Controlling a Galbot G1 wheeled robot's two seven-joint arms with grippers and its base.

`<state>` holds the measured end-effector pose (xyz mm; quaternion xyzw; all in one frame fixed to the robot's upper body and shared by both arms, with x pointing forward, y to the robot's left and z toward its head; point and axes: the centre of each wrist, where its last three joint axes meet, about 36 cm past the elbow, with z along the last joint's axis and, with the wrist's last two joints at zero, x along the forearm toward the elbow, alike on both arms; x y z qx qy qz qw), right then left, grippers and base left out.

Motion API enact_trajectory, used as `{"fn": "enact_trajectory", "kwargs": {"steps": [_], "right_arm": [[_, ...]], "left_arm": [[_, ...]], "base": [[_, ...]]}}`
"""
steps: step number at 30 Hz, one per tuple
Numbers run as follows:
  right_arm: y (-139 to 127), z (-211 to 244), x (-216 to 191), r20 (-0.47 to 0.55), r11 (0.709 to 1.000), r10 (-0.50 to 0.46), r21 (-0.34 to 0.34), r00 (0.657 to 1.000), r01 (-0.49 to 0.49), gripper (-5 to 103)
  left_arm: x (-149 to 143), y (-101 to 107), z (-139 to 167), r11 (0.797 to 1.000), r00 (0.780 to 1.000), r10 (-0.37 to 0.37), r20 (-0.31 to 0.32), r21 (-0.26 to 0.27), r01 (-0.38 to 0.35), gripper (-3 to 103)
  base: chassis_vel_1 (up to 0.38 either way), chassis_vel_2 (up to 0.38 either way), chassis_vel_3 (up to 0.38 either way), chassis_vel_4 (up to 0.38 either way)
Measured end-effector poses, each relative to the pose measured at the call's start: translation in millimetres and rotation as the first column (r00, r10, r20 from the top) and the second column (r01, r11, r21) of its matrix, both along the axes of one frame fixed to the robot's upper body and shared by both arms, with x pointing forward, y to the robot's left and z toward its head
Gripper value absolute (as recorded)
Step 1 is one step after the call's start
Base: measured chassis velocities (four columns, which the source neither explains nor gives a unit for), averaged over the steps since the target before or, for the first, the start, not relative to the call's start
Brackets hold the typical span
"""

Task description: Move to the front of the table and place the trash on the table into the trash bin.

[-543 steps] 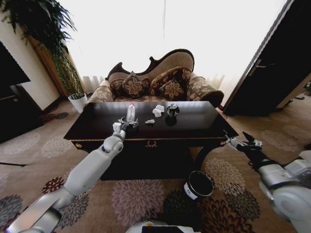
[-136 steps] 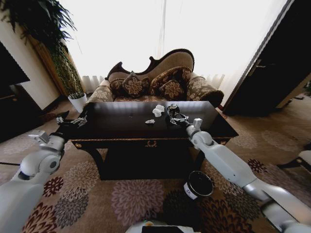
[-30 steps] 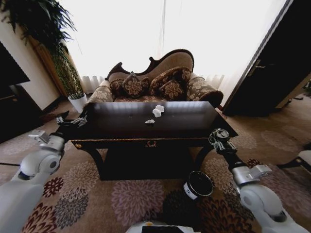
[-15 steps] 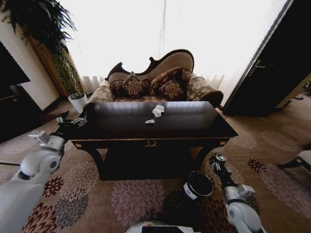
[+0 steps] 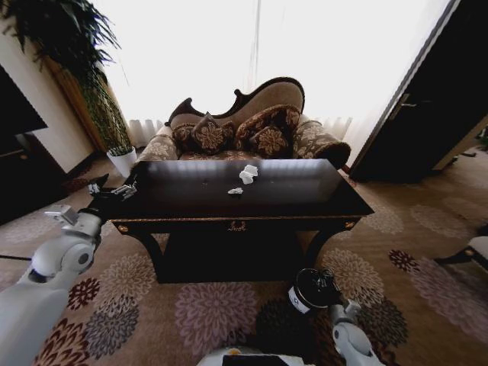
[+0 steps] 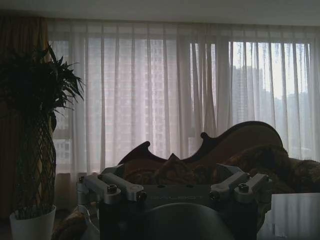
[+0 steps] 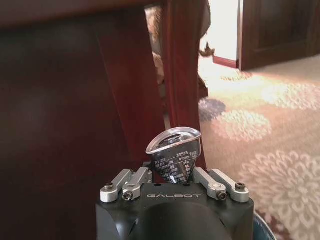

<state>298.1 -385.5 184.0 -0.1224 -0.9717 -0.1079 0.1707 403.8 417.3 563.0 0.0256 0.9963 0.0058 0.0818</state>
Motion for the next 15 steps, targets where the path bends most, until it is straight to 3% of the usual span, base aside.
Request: {"fn": "enact_trajectory", "kwargs": {"steps": [8, 15], "right_arm": [[-10.2, -30.0, 26.9, -0.06, 0.999, -0.041, 0.019, 0.997, 0.043, 25], [-22.1, -53.8, 62.6, -0.119, 0.999, -0.038, -0.035, 0.992, 0.034, 25]], "left_arm": [[0.0, 0.0, 0.0, 1.0, 1.0, 0.0, 0.0, 0.0, 0.0, 100], [0.0, 0.0, 0.0, 1.0, 1.0, 0.0, 0.0, 0.0, 0.0, 100]], "base": [[0.0, 0.0, 0.0, 0.0], [0.0, 0.0, 0.0, 0.0]]}}
